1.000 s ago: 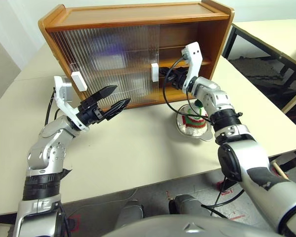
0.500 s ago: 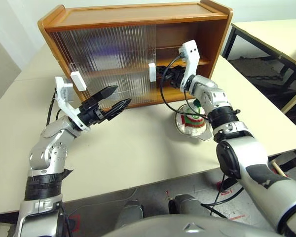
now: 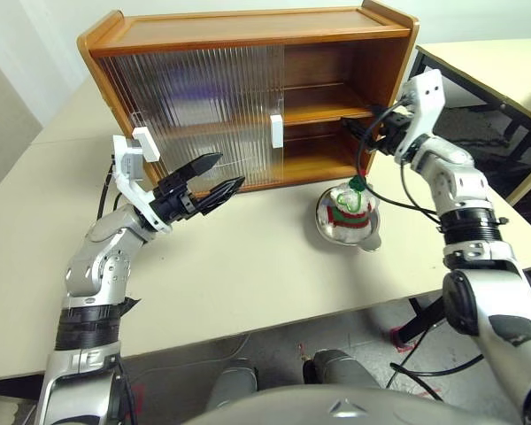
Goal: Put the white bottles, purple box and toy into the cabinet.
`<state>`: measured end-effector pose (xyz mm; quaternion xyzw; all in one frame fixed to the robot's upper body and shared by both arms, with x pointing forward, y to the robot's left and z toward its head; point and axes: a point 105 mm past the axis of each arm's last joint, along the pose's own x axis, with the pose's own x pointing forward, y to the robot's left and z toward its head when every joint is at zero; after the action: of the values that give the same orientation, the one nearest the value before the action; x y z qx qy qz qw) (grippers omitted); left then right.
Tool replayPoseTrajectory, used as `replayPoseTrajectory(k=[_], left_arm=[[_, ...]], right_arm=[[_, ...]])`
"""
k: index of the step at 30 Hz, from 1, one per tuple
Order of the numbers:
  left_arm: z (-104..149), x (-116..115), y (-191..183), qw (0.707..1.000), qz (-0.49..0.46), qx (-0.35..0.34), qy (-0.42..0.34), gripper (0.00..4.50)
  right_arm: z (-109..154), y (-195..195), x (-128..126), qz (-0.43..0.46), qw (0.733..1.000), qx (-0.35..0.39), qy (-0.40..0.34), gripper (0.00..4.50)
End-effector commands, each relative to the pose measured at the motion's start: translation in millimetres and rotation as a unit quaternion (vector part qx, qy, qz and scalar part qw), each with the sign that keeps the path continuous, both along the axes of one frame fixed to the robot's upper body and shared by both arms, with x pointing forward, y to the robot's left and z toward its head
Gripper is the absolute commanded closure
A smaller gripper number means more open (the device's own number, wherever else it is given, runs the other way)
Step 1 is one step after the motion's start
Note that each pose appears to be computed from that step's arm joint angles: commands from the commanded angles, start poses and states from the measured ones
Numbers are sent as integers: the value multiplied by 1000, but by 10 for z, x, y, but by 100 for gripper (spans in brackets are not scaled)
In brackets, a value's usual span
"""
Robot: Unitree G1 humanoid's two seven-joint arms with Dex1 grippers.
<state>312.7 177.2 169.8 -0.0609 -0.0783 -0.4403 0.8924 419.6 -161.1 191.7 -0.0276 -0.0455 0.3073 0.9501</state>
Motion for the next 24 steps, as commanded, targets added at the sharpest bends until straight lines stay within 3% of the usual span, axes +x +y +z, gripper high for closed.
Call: replayPoseTrajectory(k=[1,9,17,24], left_arm=[[-17,19,21,1000,2,6,1,0],[-33,2,51,1000,5,7,4,0],[-29,1,70,1000,8,8,4,0],[-16,-4,83,1000,10,10,3,0]], right_arm=[[-59,-140,-192,24,1000,2,4,4],[-295,-333,-622,60,997,6,39,4],[-663,-392,-1019,93,988,12,120,4],[-875,-316,-1092,104,983,14,153,4]])
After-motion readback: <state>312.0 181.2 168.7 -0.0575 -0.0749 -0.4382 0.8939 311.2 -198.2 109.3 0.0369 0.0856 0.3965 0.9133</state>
